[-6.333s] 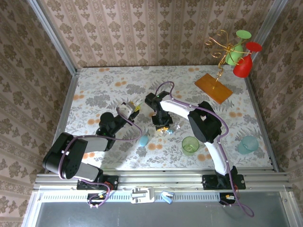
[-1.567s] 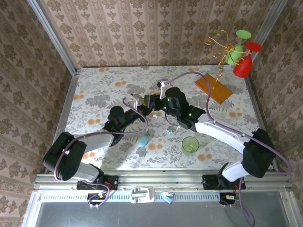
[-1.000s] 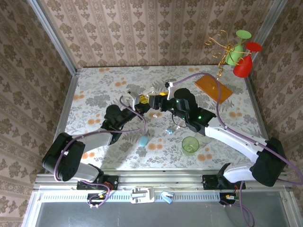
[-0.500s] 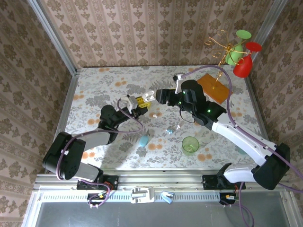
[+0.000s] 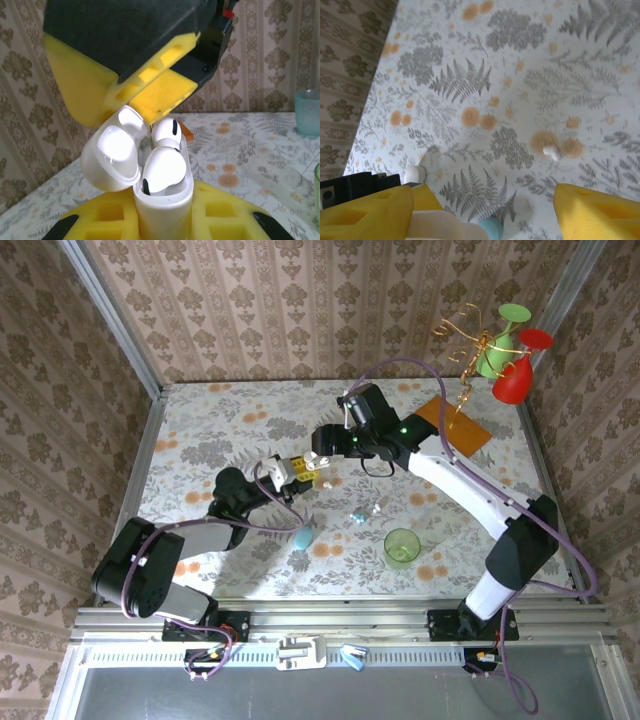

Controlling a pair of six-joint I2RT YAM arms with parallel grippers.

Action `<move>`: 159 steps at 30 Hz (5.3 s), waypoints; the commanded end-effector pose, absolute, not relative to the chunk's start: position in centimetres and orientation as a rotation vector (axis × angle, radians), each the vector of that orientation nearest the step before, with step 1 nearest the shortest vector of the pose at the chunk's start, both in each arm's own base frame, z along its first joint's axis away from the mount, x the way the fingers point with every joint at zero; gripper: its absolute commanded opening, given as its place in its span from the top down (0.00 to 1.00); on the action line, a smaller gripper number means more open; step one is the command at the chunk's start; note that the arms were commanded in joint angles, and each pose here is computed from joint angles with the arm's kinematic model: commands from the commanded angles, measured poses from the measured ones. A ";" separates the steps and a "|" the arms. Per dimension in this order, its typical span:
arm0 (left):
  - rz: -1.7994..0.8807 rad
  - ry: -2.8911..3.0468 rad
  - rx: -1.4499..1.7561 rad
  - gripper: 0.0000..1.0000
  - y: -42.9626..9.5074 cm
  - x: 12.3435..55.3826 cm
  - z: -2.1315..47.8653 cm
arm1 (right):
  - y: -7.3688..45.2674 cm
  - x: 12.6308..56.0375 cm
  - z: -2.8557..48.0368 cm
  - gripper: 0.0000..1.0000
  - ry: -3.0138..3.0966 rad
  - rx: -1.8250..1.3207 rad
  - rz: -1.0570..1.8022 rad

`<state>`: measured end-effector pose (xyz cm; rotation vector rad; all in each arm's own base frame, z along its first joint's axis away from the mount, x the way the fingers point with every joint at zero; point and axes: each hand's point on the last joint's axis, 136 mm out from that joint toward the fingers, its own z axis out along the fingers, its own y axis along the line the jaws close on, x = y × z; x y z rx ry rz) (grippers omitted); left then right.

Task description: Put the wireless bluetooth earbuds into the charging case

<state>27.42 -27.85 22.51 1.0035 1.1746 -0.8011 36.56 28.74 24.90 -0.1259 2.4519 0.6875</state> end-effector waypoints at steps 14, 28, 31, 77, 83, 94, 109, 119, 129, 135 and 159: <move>-0.726 1.370 0.780 1.00 -25.2 31.6 22.3 | 26.9 33.5 25.4 0.26 2.424 -0.134 0.798; -0.601 2.110 0.180 1.00 -16.5 39.4 13.1 | 25.6 33.2 25.9 0.00 2.071 -0.298 0.766; -0.605 2.212 0.124 1.00 -16.3 40.2 11.6 | 26.1 32.8 25.5 0.00 2.052 -0.313 0.821; -0.236 2.028 0.646 0.00 -22.2 29.7 15.1 | 21.6 32.3 21.0 0.00 2.125 -0.160 0.601; -0.296 2.134 0.566 0.00 -20.8 27.4 13.5 | 22.9 31.0 18.3 0.01 2.233 -0.177 0.586; -0.333 2.223 0.140 0.00 -13.6 30.2 13.5 | 32.1 25.5 11.4 0.07 2.486 -0.292 0.479; -0.252 2.217 -0.052 0.00 -8.4 30.9 13.9 | 36.2 22.8 4.4 0.29 2.868 -0.401 0.277; -0.252 2.214 -0.034 0.00 -8.5 31.3 14.2 | 38.3 23.5 3.8 0.40 2.846 -0.561 0.295; -0.267 2.220 -0.041 0.00 -8.7 31.6 13.4 | 39.4 24.0 4.2 0.33 2.717 -0.780 0.329; -0.279 2.229 -0.041 0.00 -8.9 31.8 13.1 | 39.2 23.6 2.8 0.27 2.758 -0.785 0.236; -0.326 2.191 0.013 0.00 -9.8 32.2 13.3 | 35.3 23.4 2.1 0.44 2.412 -1.364 0.160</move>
